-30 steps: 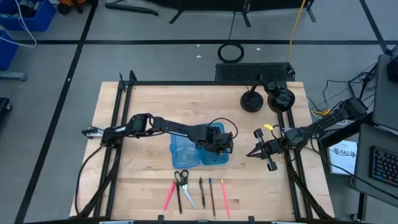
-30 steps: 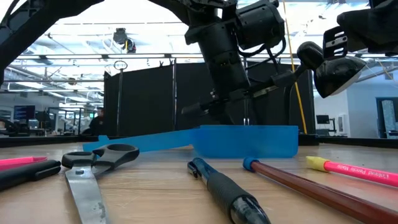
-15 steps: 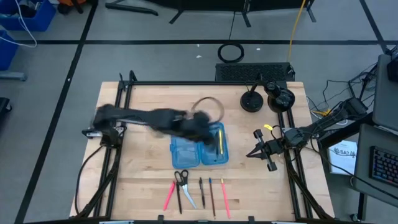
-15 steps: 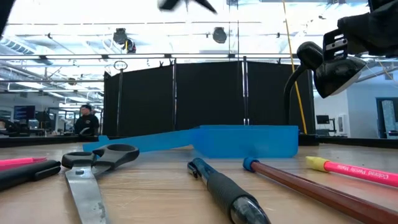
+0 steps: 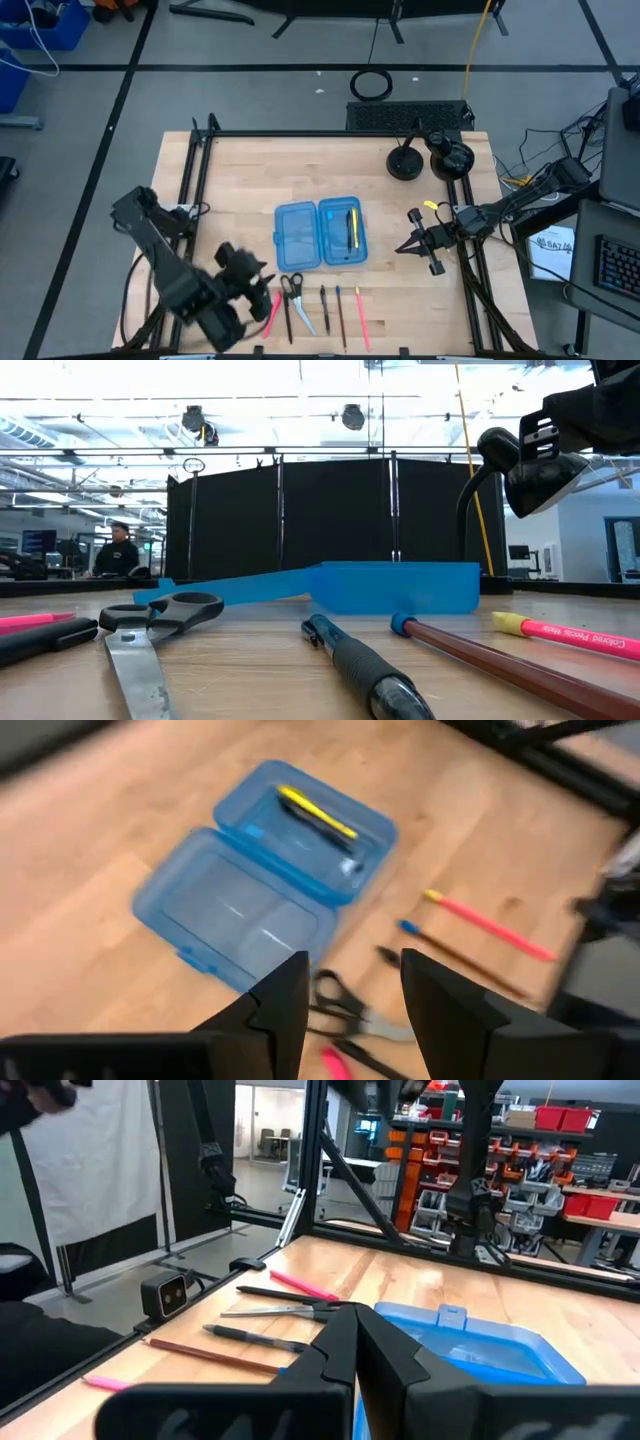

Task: Pick & place school supplies into a supply box
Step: Put the pink pen into the blue supply box

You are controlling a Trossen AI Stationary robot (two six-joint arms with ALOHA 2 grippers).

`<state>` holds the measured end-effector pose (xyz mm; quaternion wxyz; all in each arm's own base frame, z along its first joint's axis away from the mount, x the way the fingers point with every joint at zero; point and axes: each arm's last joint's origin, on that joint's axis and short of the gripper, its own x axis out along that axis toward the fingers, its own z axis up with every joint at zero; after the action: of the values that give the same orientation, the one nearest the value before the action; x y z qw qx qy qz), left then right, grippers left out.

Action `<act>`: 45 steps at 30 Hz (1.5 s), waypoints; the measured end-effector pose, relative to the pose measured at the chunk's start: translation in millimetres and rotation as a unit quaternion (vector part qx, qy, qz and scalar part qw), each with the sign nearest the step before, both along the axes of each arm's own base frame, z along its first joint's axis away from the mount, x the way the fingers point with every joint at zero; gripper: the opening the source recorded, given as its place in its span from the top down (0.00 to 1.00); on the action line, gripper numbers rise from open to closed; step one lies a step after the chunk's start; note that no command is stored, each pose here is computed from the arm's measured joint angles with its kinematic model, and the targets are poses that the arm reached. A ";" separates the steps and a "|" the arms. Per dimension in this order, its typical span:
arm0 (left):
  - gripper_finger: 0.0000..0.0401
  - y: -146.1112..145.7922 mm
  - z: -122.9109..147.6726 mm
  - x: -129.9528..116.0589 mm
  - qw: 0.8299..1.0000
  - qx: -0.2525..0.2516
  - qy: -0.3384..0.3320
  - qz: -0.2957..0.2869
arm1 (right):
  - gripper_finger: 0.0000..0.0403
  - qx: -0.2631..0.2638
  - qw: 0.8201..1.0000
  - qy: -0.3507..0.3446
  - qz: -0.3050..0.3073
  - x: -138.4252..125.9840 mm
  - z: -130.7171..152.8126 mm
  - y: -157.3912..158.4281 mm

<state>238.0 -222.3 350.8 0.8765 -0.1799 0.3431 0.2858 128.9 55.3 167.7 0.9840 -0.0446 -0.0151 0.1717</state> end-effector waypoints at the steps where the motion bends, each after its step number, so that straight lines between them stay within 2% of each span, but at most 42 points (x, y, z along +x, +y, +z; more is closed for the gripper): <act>1: 0.60 -5.1 -12.4 -2.9 1.000 0.014 0.004 -0.005 | 1.00 0.000 1.000 0.000 0.000 0.0 0.0 0.0; 6: 0.62 -14.8 -87.8 -6.8 0.999 0.003 0.049 -0.022 | 1.00 -0.002 1.000 -0.001 -0.001 0.0 0.0 0.0; 8: 0.68 -20.5 -118.6 -3.3 0.997 -0.006 0.036 -0.072 | 1.00 -0.002 1.000 -0.002 -0.001 0.0 0.3 0.0; 10: 0.77 -28.3 -143.6 1.4 0.988 -0.007 0.007 -0.156 | 1.00 -0.002 1.000 -0.003 -0.001 0.0 0.4 -0.1; 13: 0.92 -29.0 -168.3 1.6 0.974 0.000 -0.027 -0.224 | 1.00 -0.002 1.000 -0.003 -0.001 0.0 0.4 -0.1; 14: 0.96 -26.4 -174.1 0.6 0.974 0.000 -0.031 -0.226 | 1.00 -0.002 1.000 -0.003 -0.001 0.0 0.4 -0.1; 16: 0.98 -20.3 -182.7 -3.9 0.976 -0.001 -0.028 -0.215 | 1.00 -0.001 1.000 -0.003 -0.001 0.0 0.4 -0.1; 19: 0.98 -13.9 -189.3 -9.8 0.981 -0.006 -0.033 -0.194 | 1.00 -0.001 1.000 -0.002 -0.001 0.0 0.3 -0.1; 24: 0.99 -13.1 -201.8 -23.4 0.981 -0.010 -0.030 -0.192 | 1.00 -0.008 1.000 -0.003 -0.001 0.0 0.0 -0.1; 26: 0.99 -13.2 -205.0 -27.5 0.983 -0.027 -0.029 -0.180 | 1.00 -0.010 1.000 -0.003 -0.001 0.0 -0.1 -0.1; 30: 0.97 -13.2 -205.3 -27.8 0.986 -0.126 -0.031 -0.100 | 1.00 -0.011 1.000 -0.002 -0.002 0.0 -0.3 -0.1; 32: 0.96 -14.3 -203.0 -25.3 0.980 -0.189 -0.021 -0.058 | 1.00 -0.011 1.000 -0.001 -0.002 0.0 -0.5 -0.1; 34: 0.96 -18.4 -194.8 -20.8 0.973 -0.226 0.009 -0.051 | 1.00 -0.012 1.000 -0.002 -0.003 0.1 -0.5 -0.2; 36: 0.99 -24.0 -184.4 -14.9 0.970 -0.232 0.050 -0.054 | 1.00 -0.012 1.000 -0.002 -0.003 0.1 -0.5 -0.2; 39: 0.99 -25.3 -165.5 -9.0 0.967 -0.219 0.129 -0.028 | 1.00 -0.016 1.000 -0.003 -0.004 0.1 -0.5 -0.2; 42: 0.99 -25.5 -142.0 -2.0 0.960 -0.216 0.176 0.017 | 1.00 -0.016 1.000 -0.003 -0.004 0.1 -0.4 -0.2; 45: 0.99 -26.6 -137.0 0.4 0.956 -0.210 0.191 0.077 | 1.00 -0.024 1.000 -0.006 -0.004 0.1 -0.5 -0.2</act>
<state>238.5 -248.9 213.8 0.7126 -0.3281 0.5413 0.3026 128.9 55.1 167.3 0.9832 -0.0691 -0.0168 0.1682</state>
